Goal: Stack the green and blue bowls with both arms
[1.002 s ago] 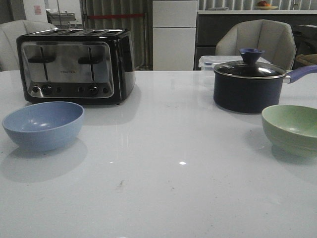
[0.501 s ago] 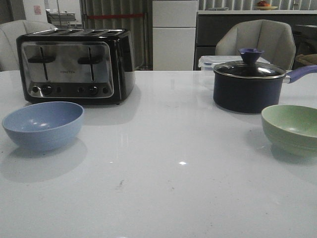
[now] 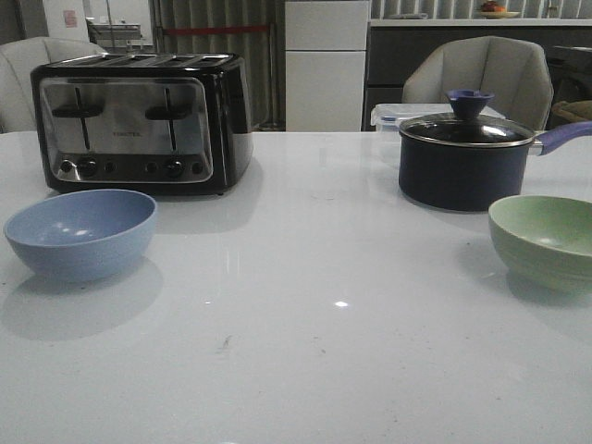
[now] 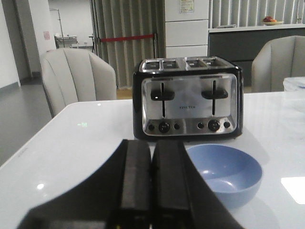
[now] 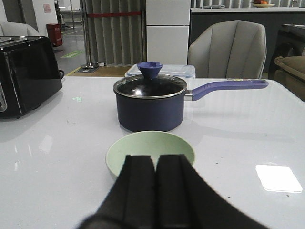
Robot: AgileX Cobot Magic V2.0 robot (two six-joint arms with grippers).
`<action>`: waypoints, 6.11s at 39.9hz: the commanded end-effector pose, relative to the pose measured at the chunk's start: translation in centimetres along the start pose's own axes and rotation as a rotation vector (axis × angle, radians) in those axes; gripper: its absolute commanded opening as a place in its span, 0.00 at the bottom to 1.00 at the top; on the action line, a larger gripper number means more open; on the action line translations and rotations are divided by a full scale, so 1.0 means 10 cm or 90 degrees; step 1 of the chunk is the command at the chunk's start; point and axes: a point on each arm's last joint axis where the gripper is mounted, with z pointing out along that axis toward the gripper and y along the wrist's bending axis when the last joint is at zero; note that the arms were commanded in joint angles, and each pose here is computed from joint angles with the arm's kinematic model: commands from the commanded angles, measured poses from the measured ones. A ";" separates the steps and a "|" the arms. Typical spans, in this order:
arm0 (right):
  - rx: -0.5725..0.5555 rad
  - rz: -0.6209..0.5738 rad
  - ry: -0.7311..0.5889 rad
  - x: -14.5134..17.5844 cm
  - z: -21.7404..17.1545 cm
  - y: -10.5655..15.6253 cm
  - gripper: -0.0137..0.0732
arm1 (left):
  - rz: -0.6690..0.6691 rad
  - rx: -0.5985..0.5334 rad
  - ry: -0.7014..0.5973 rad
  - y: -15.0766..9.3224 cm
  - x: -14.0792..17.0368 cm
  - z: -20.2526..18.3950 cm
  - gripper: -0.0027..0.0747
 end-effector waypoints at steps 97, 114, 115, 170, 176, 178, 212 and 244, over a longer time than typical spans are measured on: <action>0.101 0.064 0.713 -0.62 2.53 -0.40 0.84 | -0.032 0.058 0.371 -0.05 -1.00 0.65 0.74; 0.100 0.059 0.742 -0.20 3.15 -0.53 0.84 | -0.032 0.058 0.371 -0.05 -1.00 0.65 0.74; 0.100 0.058 0.746 -0.17 3.17 -0.53 0.84 | -0.032 0.058 0.371 -0.05 -1.00 0.65 0.74; -0.237 -0.024 0.685 -0.24 3.03 1.53 0.22 | -0.032 0.058 0.371 -0.05 -1.00 0.65 0.74; -0.254 -0.036 0.703 -0.01 3.03 1.70 0.22 | -0.032 0.058 0.371 -0.05 -1.00 0.65 0.74; -0.255 -0.038 0.708 0.03 3.03 1.72 0.23 | -0.032 0.058 0.371 -0.05 -1.00 0.65 0.74; -0.317 -0.110 0.471 -0.99 2.07 1.52 0.58 | -0.032 0.058 0.376 -0.05 -0.96 0.65 0.74; -0.334 -0.091 0.356 -1.08 0.46 0.67 0.58 | -0.009 0.105 0.490 -0.18 -0.87 1.19 0.74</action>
